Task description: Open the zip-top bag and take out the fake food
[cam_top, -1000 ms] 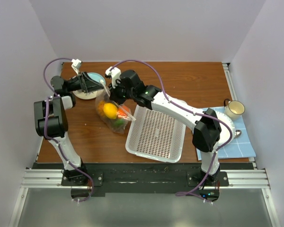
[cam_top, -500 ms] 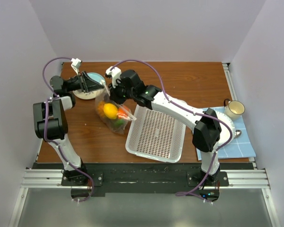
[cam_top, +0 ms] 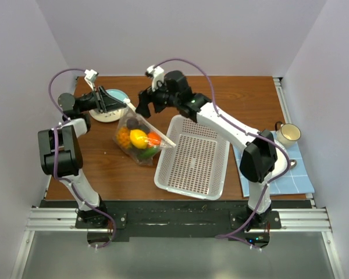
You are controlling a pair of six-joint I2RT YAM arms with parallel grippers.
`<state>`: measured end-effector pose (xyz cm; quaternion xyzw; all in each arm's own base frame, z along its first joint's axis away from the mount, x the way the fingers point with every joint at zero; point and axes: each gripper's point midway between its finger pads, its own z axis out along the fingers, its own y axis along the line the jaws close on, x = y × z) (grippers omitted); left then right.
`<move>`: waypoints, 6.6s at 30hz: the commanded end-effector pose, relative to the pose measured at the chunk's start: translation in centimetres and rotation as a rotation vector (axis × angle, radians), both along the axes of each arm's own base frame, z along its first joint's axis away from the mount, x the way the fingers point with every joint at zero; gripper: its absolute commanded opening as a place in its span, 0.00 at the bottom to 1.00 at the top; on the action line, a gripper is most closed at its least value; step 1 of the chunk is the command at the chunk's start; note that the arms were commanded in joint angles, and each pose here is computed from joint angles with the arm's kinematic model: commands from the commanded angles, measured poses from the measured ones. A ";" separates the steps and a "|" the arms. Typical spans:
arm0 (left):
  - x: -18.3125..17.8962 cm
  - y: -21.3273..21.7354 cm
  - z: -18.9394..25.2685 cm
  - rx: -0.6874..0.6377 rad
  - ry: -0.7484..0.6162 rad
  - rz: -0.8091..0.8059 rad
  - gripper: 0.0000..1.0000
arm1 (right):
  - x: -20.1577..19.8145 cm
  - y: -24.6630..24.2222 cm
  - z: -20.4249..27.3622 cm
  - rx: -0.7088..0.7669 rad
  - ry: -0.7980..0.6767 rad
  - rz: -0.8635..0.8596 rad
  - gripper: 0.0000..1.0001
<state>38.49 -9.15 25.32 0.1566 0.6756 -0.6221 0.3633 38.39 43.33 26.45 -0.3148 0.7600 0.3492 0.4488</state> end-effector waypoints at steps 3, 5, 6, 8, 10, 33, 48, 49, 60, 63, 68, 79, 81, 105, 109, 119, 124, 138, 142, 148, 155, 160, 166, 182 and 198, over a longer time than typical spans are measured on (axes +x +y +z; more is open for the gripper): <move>-4.6 0.6 2.0 0.318 -0.597 -0.117 0.30 | 1.3 1.4 6.8 0.376 0.111 0.224 0.76; -4.7 0.6 2.1 0.320 -0.599 -0.117 0.30 | 1.2 1.7 7.2 0.438 0.147 0.271 0.70; -4.8 0.6 2.2 0.319 -0.598 -0.115 0.30 | 0.7 2.1 7.6 0.477 0.166 0.313 0.69; -4.7 0.7 2.1 0.321 -0.596 -0.113 0.30 | 0.5 2.1 7.4 0.485 0.184 0.332 0.66; -4.6 0.7 1.8 0.317 -0.584 -0.114 0.30 | -0.2 1.9 7.8 0.488 0.183 0.351 0.65; -3.9 0.1 -4.7 0.261 -0.480 -0.157 0.63 | 1.4 2.3 2.2 0.406 0.262 0.277 0.65; -4.2 -0.9 -4.9 0.256 -0.496 -0.188 0.38 | 5.8 -1.4 0.0 0.282 0.173 0.051 0.70; -4.2 -0.9 -4.9 0.256 -0.496 -0.188 0.37 | 6.0 -1.2 0.2 0.292 0.171 0.057 0.70; -4.9 -1.1 -4.5 0.258 -0.501 -0.188 0.30 | 6.4 2.2 0.3 0.406 0.251 0.155 0.68; -4.9 -1.1 -4.3 0.259 -0.504 -0.187 0.29 | 6.0 2.6 -0.3 0.404 0.274 0.173 0.67; -5.0 -1.1 -4.3 0.259 -0.503 -0.187 0.28 | 5.5 3.2 -0.3 0.409 0.268 0.180 0.64; -5.1 -1.2 -4.0 0.260 -0.506 -0.188 0.28 | 5.4 4.6 0.1 0.415 0.264 0.189 0.49; -5.0 -1.1 -4.1 0.260 -0.502 -0.186 0.28 | 5.4 4.7 0.1 0.413 0.264 0.189 0.44; -5.0 -1.1 -3.6 0.264 -0.513 -0.185 0.27 | 5.6 5.1 -0.7 0.419 0.285 0.169 0.23; -4.8 -1.0 -3.7 0.264 -0.513 -0.185 0.29 | 5.1 5.3 -0.1 0.441 0.291 0.184 0.10; -2.9 0.1 -3.6 0.273 -0.511 -0.160 0.29 | 4.4 4.8 -0.1 0.423 0.297 0.177 0.24; -3.5 0.0 -3.4 0.275 -0.520 -0.159 0.28 | 4.5 4.7 -0.9 0.409 0.307 0.161 0.69; -3.6 0.0 -3.4 0.275 -0.519 -0.159 0.28 | 3.9 4.7 0.7 0.455 0.291 0.184 0.39; -3.7 0.0 -3.4 0.276 -0.523 -0.159 0.28 | 3.9 4.5 1.5 0.462 0.279 0.186 0.39; -3.7 0.0 -3.4 0.275 -0.521 -0.160 0.27 | 3.8 4.6 2.3 0.472 0.272 0.195 0.39; -3.8 0.0 -3.5 0.273 -0.516 -0.160 0.27 | 3.6 4.5 2.9 0.481 0.271 0.205 0.39; -3.8 0.0 -3.5 0.273 -0.516 -0.160 0.27 | 3.4 4.5 3.6 0.487 0.261 0.216 0.40; -3.7 -0.1 -3.6 0.273 -0.515 -0.163 0.26 | 3.1 4.4 4.0 0.493 0.258 0.226 0.41; -3.2 0.1 -3.3 0.275 -0.519 -0.160 0.28 | 3.0 4.3 3.7 0.475 0.269 0.221 0.15; -3.3 0.0 -3.2 0.276 -0.522 -0.160 0.27 | 2.9 5.0 2.8 0.482 0.299 0.232 0.29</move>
